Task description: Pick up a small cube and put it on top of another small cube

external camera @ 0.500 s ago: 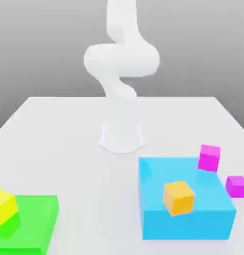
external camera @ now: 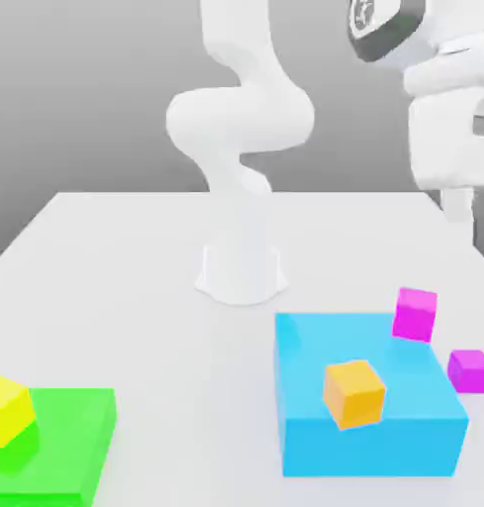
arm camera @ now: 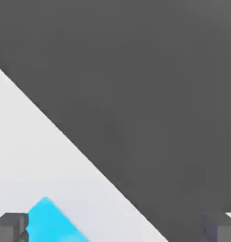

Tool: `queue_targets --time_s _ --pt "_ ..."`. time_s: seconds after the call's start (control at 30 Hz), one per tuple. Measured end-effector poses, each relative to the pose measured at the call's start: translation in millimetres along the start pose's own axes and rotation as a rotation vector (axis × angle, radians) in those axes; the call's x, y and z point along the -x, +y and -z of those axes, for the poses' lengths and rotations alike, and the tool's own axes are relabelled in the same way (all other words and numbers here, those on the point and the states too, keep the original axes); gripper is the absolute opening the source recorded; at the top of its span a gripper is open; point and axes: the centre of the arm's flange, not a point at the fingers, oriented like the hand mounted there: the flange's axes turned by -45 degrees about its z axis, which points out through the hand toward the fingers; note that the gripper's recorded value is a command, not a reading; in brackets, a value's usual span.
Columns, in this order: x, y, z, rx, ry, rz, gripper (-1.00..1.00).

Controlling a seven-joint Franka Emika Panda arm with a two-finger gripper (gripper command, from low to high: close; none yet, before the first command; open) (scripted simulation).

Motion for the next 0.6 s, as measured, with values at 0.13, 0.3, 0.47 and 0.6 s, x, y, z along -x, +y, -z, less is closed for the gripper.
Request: queue_targets --time_s 0.13,0.3,0.47,0.6 --pt "-4 -85 -64 -0.099 -0.061 0.253 0.00" --pt "23 -175 -132 -0.230 -0.130 0.519 0.00" --pt "39 -206 -188 -0.266 -0.140 0.578 0.00" --pt "45 -211 -206 -0.266 -0.142 0.581 -1.00"
